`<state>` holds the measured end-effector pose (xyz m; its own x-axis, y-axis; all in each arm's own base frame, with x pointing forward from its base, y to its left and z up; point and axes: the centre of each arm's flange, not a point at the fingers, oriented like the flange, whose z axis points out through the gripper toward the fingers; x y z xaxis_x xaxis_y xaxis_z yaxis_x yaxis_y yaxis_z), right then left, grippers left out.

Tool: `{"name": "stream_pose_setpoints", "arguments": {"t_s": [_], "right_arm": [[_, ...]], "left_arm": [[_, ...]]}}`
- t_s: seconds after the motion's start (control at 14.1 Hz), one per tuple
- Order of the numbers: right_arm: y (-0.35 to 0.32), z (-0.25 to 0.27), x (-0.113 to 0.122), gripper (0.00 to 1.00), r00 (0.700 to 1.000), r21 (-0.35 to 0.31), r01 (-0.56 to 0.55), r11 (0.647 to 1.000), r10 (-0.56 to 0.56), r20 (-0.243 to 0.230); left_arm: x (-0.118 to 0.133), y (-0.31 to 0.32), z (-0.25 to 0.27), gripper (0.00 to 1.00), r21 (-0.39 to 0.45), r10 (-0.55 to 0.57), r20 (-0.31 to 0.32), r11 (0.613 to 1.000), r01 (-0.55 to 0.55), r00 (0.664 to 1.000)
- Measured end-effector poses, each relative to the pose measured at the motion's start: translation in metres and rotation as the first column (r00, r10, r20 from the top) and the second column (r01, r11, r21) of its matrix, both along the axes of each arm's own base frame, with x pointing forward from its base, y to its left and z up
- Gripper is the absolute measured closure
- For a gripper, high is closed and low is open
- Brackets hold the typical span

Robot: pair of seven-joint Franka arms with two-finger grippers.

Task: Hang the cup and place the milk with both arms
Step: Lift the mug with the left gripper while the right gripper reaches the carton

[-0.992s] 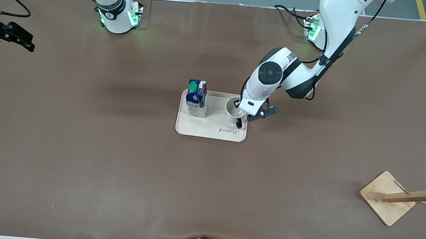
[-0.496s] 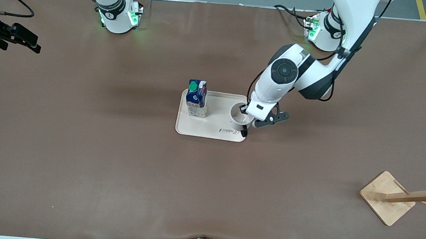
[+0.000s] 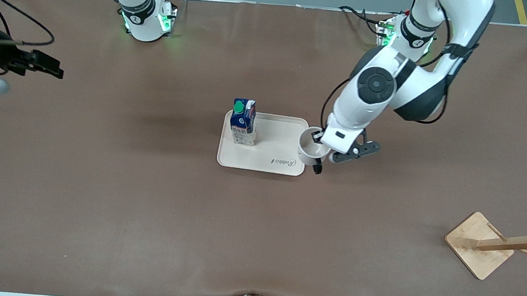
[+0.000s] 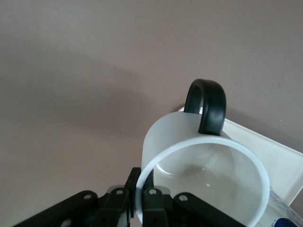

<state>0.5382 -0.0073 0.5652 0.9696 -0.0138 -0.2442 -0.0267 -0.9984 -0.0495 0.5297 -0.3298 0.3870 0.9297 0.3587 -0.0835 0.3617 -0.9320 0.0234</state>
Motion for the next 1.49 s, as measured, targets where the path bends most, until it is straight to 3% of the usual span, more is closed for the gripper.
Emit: {"name": "stream_pose_setpoints", "arguments": {"t_s": [0.42,0.57,0.85,1.2,1.35,1.49], "right_arm": [[-0.016,-0.033,0.003,0.00,0.993,0.011,0.025,1.000,-0.024,-0.119],[-0.016,-0.031,0.008,0.00,0.994,0.013,0.025,1.000,-0.024,-0.109],[-0.006,-0.025,0.032,0.00,0.997,0.057,0.013,0.998,-0.008,-0.078],[0.106,-0.073,0.048,0.00,0.983,0.113,-0.123,0.986,0.136,-0.120],[0.145,-0.101,0.054,0.00,0.987,0.100,-0.060,0.993,0.074,-0.146],[0.182,-0.123,0.053,0.00,0.982,0.042,0.048,0.998,-0.039,-0.183]], "left_arm": [[0.008,0.015,0.020,0.93,0.016,0.009,-0.015,1.000,-0.009,1.000],[0.011,0.017,0.035,0.93,0.014,0.014,-0.002,1.000,-0.014,1.000],[0.010,0.034,0.055,0.93,0.045,-0.001,-0.035,0.999,0.003,0.999],[0.039,0.121,0.077,0.93,0.049,-0.082,-0.094,0.995,0.087,0.992],[0.049,0.149,0.095,0.93,0.039,-0.107,-0.086,0.993,0.111,0.990],[0.058,0.176,0.109,0.93,0.029,-0.124,-0.061,0.992,0.126,0.990]]}}
